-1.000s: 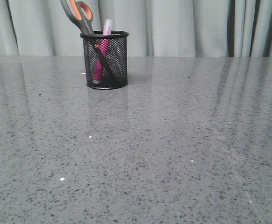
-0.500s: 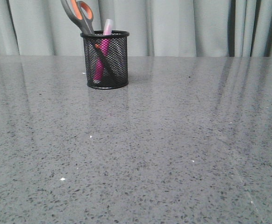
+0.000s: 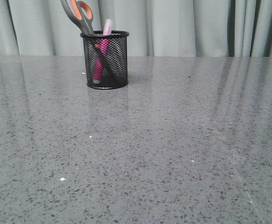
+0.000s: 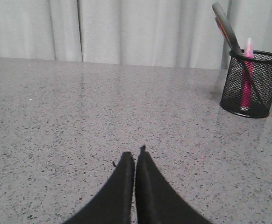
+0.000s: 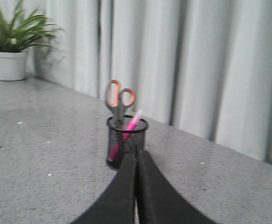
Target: Put pen and scissors into bin
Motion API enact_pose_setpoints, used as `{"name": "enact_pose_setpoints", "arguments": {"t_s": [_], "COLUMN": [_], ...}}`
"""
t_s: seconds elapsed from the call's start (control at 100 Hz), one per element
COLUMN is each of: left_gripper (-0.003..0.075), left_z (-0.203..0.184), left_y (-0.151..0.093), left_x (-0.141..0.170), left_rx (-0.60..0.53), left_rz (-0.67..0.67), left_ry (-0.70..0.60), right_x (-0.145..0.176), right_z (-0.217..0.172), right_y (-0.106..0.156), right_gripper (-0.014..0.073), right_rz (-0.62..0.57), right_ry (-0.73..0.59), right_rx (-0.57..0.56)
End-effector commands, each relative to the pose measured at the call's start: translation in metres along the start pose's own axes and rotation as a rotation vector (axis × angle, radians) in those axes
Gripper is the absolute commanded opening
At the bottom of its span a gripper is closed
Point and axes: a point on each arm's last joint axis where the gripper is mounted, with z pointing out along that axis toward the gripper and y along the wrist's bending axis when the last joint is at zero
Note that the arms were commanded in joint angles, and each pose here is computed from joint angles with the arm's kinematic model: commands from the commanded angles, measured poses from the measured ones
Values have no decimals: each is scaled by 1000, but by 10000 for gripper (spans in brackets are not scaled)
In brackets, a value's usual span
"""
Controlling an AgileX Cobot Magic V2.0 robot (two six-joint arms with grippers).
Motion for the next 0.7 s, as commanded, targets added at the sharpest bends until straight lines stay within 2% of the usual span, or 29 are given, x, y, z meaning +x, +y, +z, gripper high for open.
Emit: {"name": "enact_pose_setpoints", "arguments": {"t_s": [0.0,0.49,0.59,0.64,0.69], "left_gripper": [-22,-22,-22,-21,-22], "left_z": [-1,-1,-1,-1,-1], "left_y": [0,0,0,0,0], "left_x": [-1,-1,-1,-1,-1], "left_rx": [2,2,2,2,2], "left_rz": [-15,-15,-15,-15,-15], "left_ry": [-85,-85,-85,-85,-85], "right_x": [-10,-5,-7,-9,-10], "right_z": [6,15,15,15,16], "right_y": [4,6,4,2,1], "right_gripper": [-76,-76,-76,-76,-76], "right_rz": [-16,-36,-56,-21,-76], "right_ry": [-20,28,7,-13,-38], "right_rx": [-51,-51,-33,-4,10]}}
